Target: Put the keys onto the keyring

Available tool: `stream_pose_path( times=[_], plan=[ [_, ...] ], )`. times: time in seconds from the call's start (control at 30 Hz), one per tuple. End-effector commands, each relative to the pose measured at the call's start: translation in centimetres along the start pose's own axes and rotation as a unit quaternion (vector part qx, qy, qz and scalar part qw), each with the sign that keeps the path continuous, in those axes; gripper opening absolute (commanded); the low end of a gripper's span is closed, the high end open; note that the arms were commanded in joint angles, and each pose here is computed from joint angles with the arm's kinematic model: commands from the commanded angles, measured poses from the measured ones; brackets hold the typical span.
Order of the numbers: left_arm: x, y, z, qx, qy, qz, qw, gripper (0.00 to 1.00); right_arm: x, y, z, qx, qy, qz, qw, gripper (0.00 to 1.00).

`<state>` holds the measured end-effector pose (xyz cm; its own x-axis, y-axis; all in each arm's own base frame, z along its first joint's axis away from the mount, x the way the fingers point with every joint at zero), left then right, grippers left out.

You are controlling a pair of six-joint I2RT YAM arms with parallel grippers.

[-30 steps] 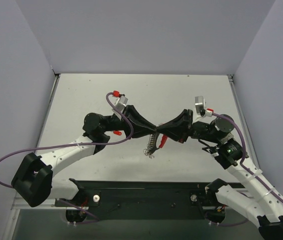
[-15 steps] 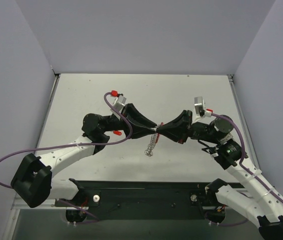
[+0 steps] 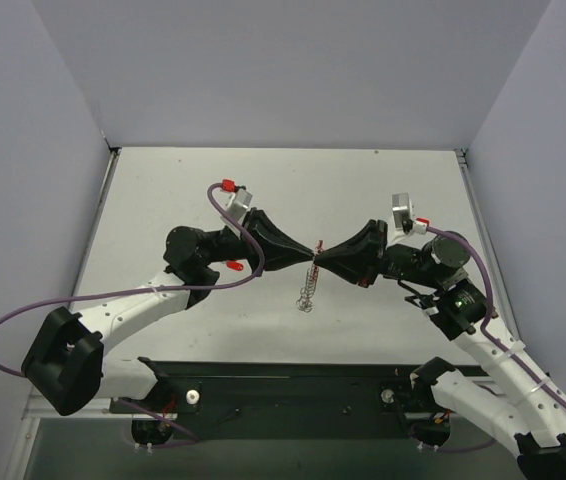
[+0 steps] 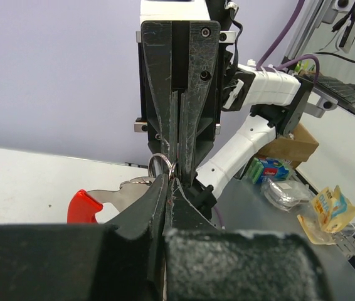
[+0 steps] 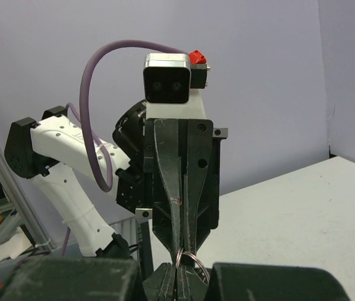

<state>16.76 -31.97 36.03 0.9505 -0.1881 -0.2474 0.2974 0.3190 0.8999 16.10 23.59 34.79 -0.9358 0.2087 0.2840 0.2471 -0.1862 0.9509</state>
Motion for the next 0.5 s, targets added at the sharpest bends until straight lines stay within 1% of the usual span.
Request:
stream_pose_path(
  times=[0.0,0.03,0.07,0.1,0.13,0.17,0.2,0.23,0.27,0.33,0.37,0.4,0.47],
  plan=[
    [-0.5,2.2,0.7,-0.016,0.001,0.033,0.999,0.00,1.7,2.4,0.1,-0.036,0.041,-0.042,0.998,0.00],
    [-0.3,2.0,0.7,-0.008,0.009,0.027,1.000,0.00,1.7,2.4,0.2,-0.035,0.043,-0.041,0.998,0.06],
    [0.0,2.0,0.7,-0.006,0.016,0.034,0.999,0.00,1.7,2.4,0.2,-0.034,0.045,-0.041,0.998,0.17],
    [-0.1,2.3,0.8,-0.004,0.018,0.039,0.999,0.00,1.7,2.4,0.3,-0.032,0.047,-0.041,0.998,0.22],
    [0.2,1.9,0.7,0.008,0.027,0.030,0.999,0.00,1.7,2.3,0.3,-0.030,0.047,-0.041,0.998,0.30],
    [0.4,2.0,0.7,0.011,0.034,0.041,0.999,0.00,1.8,2.5,0.3,-0.030,0.050,-0.042,0.997,0.42],
    [0.2,2.5,0.7,0.012,0.038,0.049,0.998,0.00,1.8,2.6,0.2,-0.030,0.049,-0.046,0.997,0.46],
    [0.6,1.9,0.5,0.029,0.053,0.036,0.998,0.00,1.9,2.7,0.2,-0.030,0.048,-0.051,0.997,0.50],
    [0.8,2.0,0.4,0.035,0.062,0.052,0.996,0.00,2.0,2.9,0.1,-0.028,0.048,-0.053,0.997,0.54],
    [0.9,1.9,0.1,0.057,0.084,0.049,0.994,0.00,2.1,3.1,-0.1,-0.026,0.046,-0.066,0.996,0.57],
    [1.4,1.9,-0.1,0.064,0.098,0.068,0.991,0.00,2.0,3.3,-0.3,-0.024,0.042,-0.068,0.997,0.59],
    [1.5,1.4,-0.7,0.084,0.117,0.057,0.988,0.00,2.0,3.4,-0.5,-0.023,0.039,-0.071,0.996,0.60],
    [1.8,2.1,-0.9,0.091,0.139,0.082,0.983,0.00,1.8,3.8,-0.9,-0.020,0.031,-0.078,0.996,0.61]
  ],
)
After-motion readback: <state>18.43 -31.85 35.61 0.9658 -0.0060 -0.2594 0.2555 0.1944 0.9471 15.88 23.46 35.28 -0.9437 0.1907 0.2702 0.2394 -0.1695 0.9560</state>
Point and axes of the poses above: each gripper's point midway between its finger pads, its own z axis out along the fingers, its own x axis along the line the jaws close on, y = z × x, the point moved 2 cm from there along -z, back along the fingers, and after that the axes turned 2 degrees about z, right-handed, at the moved point
